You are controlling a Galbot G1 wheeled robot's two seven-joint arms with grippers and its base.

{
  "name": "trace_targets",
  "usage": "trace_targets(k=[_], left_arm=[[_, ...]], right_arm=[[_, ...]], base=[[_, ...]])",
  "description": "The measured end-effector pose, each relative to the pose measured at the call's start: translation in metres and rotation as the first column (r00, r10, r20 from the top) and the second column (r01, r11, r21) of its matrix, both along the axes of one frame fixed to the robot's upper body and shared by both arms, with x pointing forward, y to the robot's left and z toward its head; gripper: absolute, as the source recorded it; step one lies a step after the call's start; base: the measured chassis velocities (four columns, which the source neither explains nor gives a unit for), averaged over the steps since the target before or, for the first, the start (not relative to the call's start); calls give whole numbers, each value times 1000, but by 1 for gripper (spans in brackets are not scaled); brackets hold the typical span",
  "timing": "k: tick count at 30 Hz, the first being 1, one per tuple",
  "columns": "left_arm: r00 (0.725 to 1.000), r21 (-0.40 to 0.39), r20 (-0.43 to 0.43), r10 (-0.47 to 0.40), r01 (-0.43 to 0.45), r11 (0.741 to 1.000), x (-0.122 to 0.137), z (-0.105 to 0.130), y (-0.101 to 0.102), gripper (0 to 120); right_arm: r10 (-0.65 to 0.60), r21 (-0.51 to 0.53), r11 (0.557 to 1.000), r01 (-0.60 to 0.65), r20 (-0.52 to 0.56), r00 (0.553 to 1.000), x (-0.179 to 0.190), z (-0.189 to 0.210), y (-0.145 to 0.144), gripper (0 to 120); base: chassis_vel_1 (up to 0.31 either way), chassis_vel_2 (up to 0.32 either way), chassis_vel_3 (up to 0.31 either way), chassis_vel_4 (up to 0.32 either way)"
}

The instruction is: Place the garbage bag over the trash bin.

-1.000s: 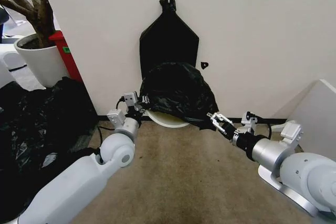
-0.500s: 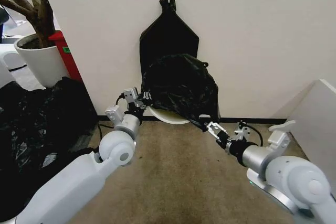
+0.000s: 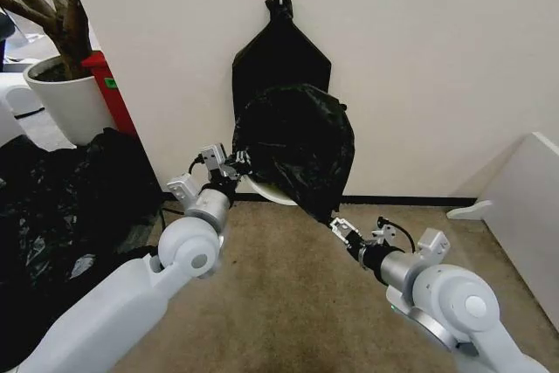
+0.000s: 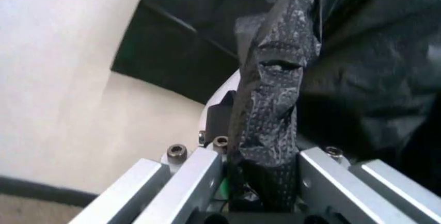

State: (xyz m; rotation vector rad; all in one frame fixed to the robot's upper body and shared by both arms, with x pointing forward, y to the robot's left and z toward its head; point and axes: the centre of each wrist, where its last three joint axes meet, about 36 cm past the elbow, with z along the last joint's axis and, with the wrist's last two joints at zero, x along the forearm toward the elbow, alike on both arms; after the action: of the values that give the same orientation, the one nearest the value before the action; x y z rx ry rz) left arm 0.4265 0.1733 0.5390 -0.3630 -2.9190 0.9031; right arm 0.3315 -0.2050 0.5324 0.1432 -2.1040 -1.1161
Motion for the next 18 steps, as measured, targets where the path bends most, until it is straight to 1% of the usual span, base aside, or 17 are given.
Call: trace_targets(k=[1,5,8,9,11,13,18], left_arm=[[1000,0,0,0,0,1000,0,0,0,0],[999,-42,-30,-17,16,999,-2,6,-5,0],[999,-52,-39,-22,20,998,-4,7,-6,0],[999,-57,-45,-24,21,998,-5,7,-6,0],[996,-90,-82,-45,38,995,-11,13,-8,0],[993,-106,-105,-54,43,993,-14,18,-7,0],[990,-114,-128,-53,39,993,-15,21,-4,0]], right_arm=[[0,0,1000,0,0,1000,0,0,0,100],[7,6,1000,-7,-4,1000,6,-8,8,100],[8,5,1000,-8,-10,1000,8,-12,10,100],[8,2,1000,-8,-14,1000,10,-15,11,100],[-1,-22,1000,0,-33,999,18,-35,17,100],[-5,-29,1000,3,-39,999,23,-44,20,100],[-5,-59,998,3,-38,999,30,-59,23,100]], base=[[0,0,0,0],[0,0,0,0],[0,0,0,0],[0,0,0,0],[0,0,0,0],[0,0,0,0],[0,0,0,0]])
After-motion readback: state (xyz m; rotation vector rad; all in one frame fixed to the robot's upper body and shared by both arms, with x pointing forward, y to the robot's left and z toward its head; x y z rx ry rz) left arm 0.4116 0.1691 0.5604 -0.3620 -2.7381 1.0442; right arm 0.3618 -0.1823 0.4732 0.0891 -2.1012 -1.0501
